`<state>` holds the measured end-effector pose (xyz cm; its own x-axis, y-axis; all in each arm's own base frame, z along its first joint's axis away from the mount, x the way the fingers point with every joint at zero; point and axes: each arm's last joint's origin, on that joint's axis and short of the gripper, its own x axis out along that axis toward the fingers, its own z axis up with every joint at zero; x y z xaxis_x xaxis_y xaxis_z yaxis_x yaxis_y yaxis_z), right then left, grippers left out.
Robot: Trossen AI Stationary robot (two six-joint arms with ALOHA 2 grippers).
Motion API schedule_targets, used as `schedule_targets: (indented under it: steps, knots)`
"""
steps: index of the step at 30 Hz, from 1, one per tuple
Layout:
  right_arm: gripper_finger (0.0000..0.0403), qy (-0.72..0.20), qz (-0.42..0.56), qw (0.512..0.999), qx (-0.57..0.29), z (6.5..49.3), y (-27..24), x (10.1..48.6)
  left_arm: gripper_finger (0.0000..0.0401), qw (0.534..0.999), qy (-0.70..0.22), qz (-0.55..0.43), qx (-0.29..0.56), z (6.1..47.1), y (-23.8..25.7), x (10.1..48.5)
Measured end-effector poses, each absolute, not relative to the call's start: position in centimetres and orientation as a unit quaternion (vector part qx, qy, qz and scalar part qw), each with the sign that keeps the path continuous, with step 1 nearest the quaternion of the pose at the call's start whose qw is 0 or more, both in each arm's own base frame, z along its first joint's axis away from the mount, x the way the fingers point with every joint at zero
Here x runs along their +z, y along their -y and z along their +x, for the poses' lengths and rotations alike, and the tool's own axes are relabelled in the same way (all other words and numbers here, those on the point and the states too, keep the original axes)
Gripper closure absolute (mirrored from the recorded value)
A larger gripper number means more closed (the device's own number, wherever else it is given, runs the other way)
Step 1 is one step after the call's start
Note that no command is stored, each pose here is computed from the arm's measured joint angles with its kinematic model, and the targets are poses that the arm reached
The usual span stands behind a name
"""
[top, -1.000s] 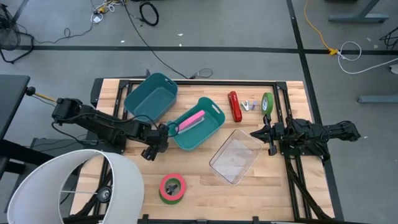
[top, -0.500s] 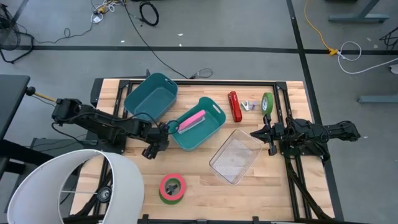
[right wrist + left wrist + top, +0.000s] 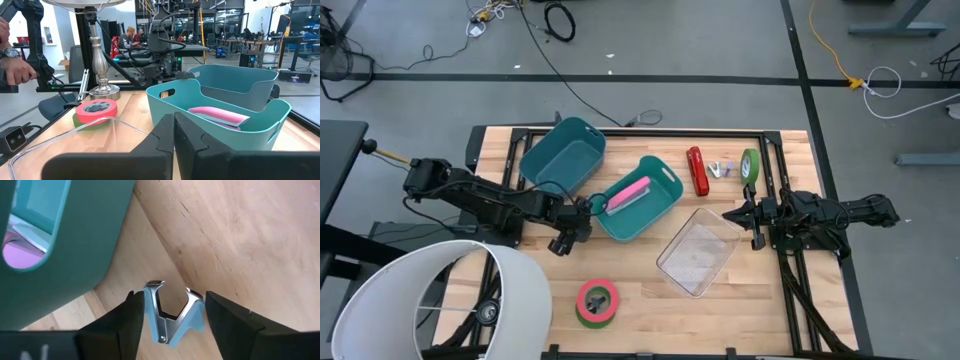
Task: Pick and place Stapler, Stapler remover, tape
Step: Put the blue staple remover into the blue bin
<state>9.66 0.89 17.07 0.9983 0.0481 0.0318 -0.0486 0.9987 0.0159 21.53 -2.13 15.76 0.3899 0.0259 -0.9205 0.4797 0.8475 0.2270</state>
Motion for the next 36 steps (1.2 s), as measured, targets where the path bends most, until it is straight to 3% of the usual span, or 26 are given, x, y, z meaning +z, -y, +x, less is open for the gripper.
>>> schedule_targets:
  steps: [14,36]
  knots:
    - [0.0388,0.016,0.008,1.000,0.024,9.66,-0.90,17.07,0.0256,0.799,-0.534,0.237,-0.143,21.52,2.13,15.76]
    - [0.0388,0.016,0.007,1.000,0.024,9.66,-0.89,17.07,0.0396,0.800,-0.534,0.232,-0.147,21.51,2.17,15.75]
